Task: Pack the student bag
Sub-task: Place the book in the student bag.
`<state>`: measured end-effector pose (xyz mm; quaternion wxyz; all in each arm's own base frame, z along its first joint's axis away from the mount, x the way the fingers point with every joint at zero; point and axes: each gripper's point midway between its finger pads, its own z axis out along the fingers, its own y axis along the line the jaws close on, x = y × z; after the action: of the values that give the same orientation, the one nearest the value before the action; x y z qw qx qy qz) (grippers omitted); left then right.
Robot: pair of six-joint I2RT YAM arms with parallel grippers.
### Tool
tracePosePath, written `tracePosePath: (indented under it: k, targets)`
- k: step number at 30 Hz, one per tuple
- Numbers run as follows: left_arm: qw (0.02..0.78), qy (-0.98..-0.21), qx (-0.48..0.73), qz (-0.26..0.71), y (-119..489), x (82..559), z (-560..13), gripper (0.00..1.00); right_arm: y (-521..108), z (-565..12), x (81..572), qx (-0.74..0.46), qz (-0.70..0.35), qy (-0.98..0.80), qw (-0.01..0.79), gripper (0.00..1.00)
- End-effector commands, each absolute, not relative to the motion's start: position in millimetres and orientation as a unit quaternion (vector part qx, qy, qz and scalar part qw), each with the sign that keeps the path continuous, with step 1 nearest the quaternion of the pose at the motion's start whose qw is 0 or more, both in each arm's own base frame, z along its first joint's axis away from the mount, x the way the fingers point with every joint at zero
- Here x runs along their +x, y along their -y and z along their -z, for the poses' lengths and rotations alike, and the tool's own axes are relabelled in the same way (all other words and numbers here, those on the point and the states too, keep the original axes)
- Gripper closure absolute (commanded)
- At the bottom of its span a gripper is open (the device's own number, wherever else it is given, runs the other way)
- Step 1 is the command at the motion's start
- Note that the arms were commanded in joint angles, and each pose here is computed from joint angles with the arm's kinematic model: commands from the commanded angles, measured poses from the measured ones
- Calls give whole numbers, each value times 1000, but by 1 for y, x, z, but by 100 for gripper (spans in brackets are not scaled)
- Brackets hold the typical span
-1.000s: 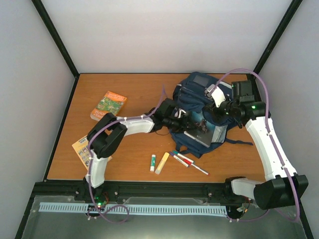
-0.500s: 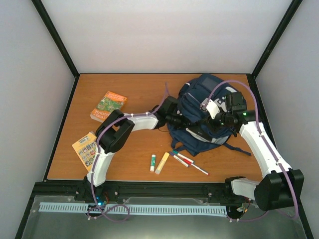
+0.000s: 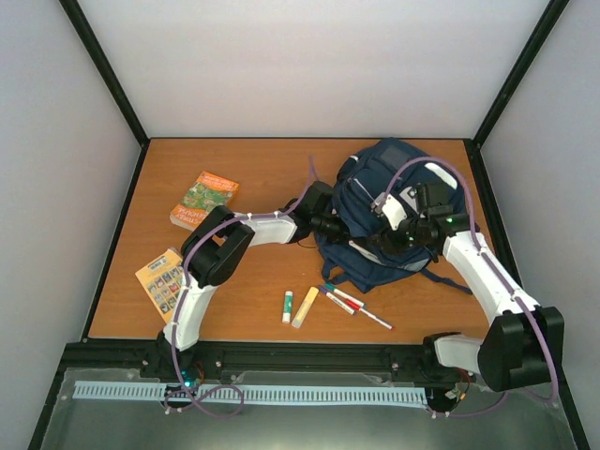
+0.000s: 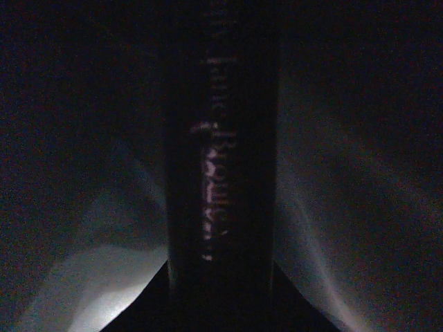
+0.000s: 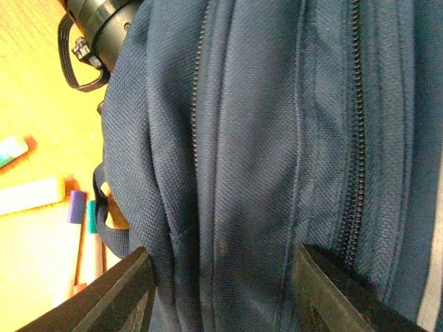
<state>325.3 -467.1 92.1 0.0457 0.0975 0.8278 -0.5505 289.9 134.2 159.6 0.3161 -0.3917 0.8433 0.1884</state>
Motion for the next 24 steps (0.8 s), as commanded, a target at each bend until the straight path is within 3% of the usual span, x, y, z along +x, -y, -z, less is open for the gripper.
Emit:
tracePosePath:
  k: [1, 4, 9, 11, 14, 16, 20, 24]
  targets:
    - [81, -799, 131, 581, 477, 332, -113, 99, -136, -155, 299, -399, -144, -840, 337, 43]
    - [80, -795, 131, 586, 478, 332, -118, 99, -140, -154, 300, -405, -127, -838, 343, 36]
    - [81, -794, 132, 588, 479, 331, -122, 99, -138, -150, 311, -398, -77, -845, 349, 35]
    - [81, -794, 134, 588, 479, 330, -123, 99, -133, -153, 318, -383, -57, -849, 359, 45]
    - [76, -797, 134, 584, 479, 329, -120, 99, -126, -164, 324, -373, -34, -847, 377, 77]
    - [75, -800, 136, 580, 478, 328, -120, 99, -126, -172, 322, -379, -31, -841, 384, 88]
    - [73, -811, 147, 561, 473, 325, -123, 97, -122, -192, 317, -399, -13, -827, 395, 97]
    - [87, -815, 160, 550, 464, 319, -139, 71, -114, -209, 320, -400, 18, -821, 406, 97]
